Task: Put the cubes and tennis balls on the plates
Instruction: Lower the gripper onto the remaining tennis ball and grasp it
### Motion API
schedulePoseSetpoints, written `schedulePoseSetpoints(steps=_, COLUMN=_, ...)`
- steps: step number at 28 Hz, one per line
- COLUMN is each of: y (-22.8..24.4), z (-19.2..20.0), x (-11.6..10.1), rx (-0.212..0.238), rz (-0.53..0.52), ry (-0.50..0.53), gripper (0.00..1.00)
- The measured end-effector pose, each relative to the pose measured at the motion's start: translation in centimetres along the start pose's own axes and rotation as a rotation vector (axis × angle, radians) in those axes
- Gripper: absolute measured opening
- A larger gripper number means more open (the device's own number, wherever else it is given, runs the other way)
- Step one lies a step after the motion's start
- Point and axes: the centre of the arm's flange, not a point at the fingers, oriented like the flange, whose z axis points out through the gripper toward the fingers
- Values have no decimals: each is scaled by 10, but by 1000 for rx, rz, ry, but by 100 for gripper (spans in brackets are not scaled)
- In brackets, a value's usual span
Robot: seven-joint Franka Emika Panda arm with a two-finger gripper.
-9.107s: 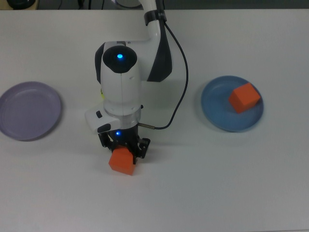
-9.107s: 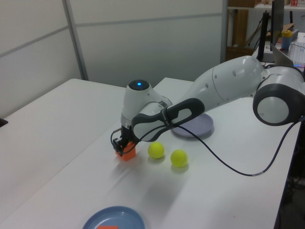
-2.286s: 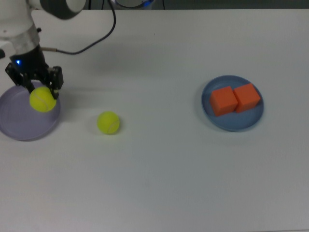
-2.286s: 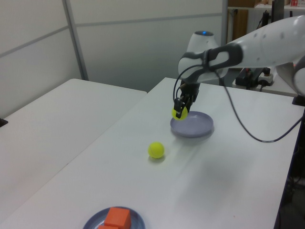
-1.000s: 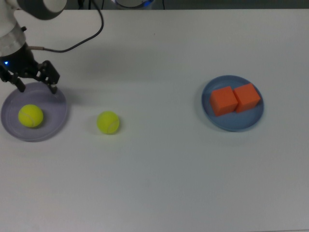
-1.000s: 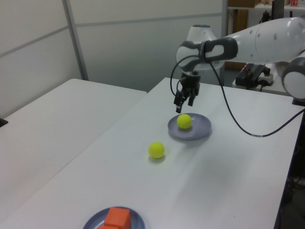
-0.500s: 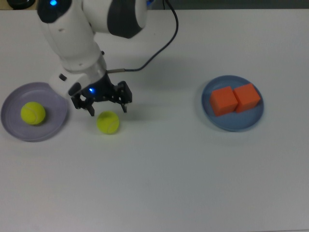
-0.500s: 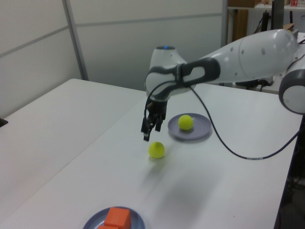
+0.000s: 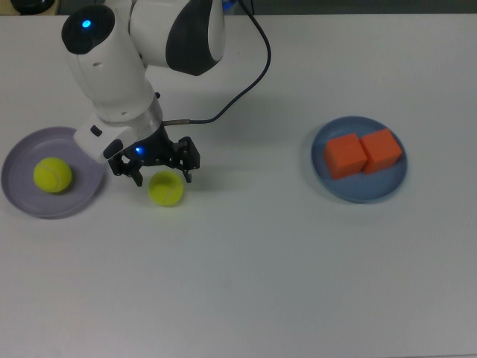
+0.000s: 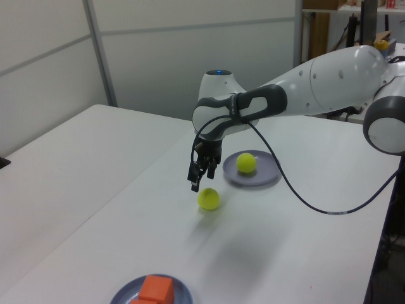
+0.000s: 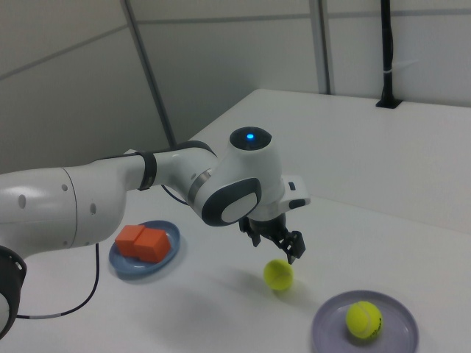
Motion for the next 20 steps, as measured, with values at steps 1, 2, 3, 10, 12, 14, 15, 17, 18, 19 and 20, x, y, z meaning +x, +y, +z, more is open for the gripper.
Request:
schedulePoseSetpoints(steps=1, y=1, z=1, x=0, rx=0, rz=1, ry=-1, gripper=100)
schedulePoseSetpoints(steps=2, y=1, z=2, x=-1, rx=-1, rz=3, ry=-4, gripper=100)
schedulePoseSetpoints(steps=3, y=3, z=5, x=-3, rx=-2, rz=4, ry=-12, gripper=100)
schedulePoseSetpoints(steps=10, y=9, z=34, x=-15, rx=-8, rz=15, ry=-67, gripper=100)
schedulePoseSetpoints(steps=12, y=10, z=40, x=-16, rx=-9, rz=16, ry=-78, gripper=100)
schedulePoseSetpoints(steps=14, y=11, z=45, x=-17, rx=-11, rz=17, ry=-85, gripper=98)
schedulePoseSetpoints(steps=15, y=11, z=46, x=-17, rx=-11, rz=17, ry=-87, gripper=97)
schedulePoseSetpoints(steps=17, y=11, z=48, x=-17, rx=-12, rz=18, ry=-89, gripper=97)
schedulePoseSetpoints(steps=18, y=12, z=48, x=-17, rx=-12, rz=18, ry=-90, gripper=94)
schedulePoseSetpoints(steps=19, y=12, z=49, x=-18, rx=-12, rz=19, ry=-91, gripper=88)
schedulePoseSetpoints(steps=20, y=12, z=49, x=-18, rx=-12, rz=19, ry=-91, gripper=85)
